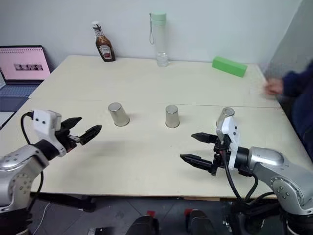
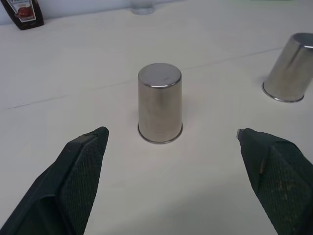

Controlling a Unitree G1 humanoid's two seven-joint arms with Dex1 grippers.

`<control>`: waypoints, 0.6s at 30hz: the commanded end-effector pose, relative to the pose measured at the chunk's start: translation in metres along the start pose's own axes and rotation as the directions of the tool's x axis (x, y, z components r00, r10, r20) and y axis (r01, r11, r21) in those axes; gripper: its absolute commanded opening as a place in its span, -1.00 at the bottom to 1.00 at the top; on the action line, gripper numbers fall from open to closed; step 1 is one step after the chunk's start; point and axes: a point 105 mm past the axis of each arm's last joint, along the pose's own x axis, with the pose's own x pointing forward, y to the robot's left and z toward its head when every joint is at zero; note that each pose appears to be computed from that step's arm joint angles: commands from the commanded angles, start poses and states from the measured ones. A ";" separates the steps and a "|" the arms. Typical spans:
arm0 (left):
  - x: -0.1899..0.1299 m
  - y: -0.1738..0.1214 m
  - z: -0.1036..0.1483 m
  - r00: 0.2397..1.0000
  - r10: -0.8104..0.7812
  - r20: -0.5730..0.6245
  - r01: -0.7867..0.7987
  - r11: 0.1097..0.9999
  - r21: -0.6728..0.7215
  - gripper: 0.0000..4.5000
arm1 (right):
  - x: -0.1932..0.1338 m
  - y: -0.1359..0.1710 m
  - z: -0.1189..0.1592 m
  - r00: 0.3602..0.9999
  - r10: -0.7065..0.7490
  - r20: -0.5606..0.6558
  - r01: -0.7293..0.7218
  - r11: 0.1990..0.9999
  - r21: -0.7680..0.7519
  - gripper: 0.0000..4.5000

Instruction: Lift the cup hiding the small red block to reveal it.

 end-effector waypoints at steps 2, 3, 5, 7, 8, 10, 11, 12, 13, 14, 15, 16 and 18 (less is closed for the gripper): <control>0.023 0.004 0.006 0.995 0.082 0.060 -0.085 0.995 0.057 1.00 | 0.005 -0.003 0.011 1.000 0.017 0.025 -0.015 0.998 -0.060 0.99; 0.028 0.005 0.005 0.993 0.095 0.068 -0.099 0.993 0.062 1.00 | 0.005 -0.004 0.012 1.000 0.017 0.026 -0.015 0.998 -0.064 0.99; 0.040 0.006 0.001 0.990 0.118 0.074 -0.122 0.990 0.063 1.00 | 0.006 -0.006 0.013 1.000 0.014 0.028 -0.012 0.998 -0.069 0.99; 0.049 0.005 -0.002 0.989 0.123 0.077 -0.128 0.990 0.065 1.00 | 0.006 -0.007 0.014 0.999 0.012 0.029 -0.010 0.997 -0.073 0.99; 0.056 0.005 -0.004 0.989 0.129 0.077 -0.134 0.990 0.054 1.00 | 0.006 -0.008 0.014 1.000 0.008 0.029 -0.006 0.997 -0.074 0.99; 0.066 0.004 -0.008 0.989 0.125 0.075 -0.128 0.991 0.032 1.00 | 0.006 -0.010 0.014 1.000 0.003 0.029 0.000 0.997 -0.076 0.99; 0.073 0.002 -0.012 0.991 0.118 0.069 -0.119 0.993 0.019 1.00 | 0.005 -0.010 0.013 1.000 -0.001 0.027 0.003 0.997 -0.075 0.99; 0.079 0.001 -0.014 0.991 0.116 0.067 -0.117 0.993 0.012 1.00 | 0.005 -0.010 0.013 1.000 -0.005 0.027 0.007 0.997 -0.072 0.99; 0.086 0.001 -0.016 0.990 0.122 0.066 -0.122 0.992 0.008 1.00 | 0.004 -0.011 0.012 1.000 -0.011 0.028 0.013 0.997 -0.070 0.99; 0.093 0.002 -0.016 0.990 0.124 0.071 -0.125 0.992 0.003 1.00 | 0.004 -0.010 0.012 0.999 -0.016 0.029 0.018 0.998 -0.068 0.99; 0.097 0.004 -0.015 0.989 0.128 0.075 -0.128 0.992 0.000 1.00 | 0.004 -0.010 0.012 0.999 -0.019 0.030 0.021 0.998 -0.067 0.99; 0.101 0.006 -0.014 0.987 0.136 0.079 -0.137 0.991 -0.001 1.00 | 0.004 -0.010 0.012 0.999 -0.022 0.032 0.024 0.998 -0.066 0.99; 0.107 0.013 -0.014 0.983 0.164 0.084 -0.164 0.986 -0.010 1.00 | 0.003 -0.010 0.013 0.999 -0.028 0.036 0.030 0.997 -0.065 0.99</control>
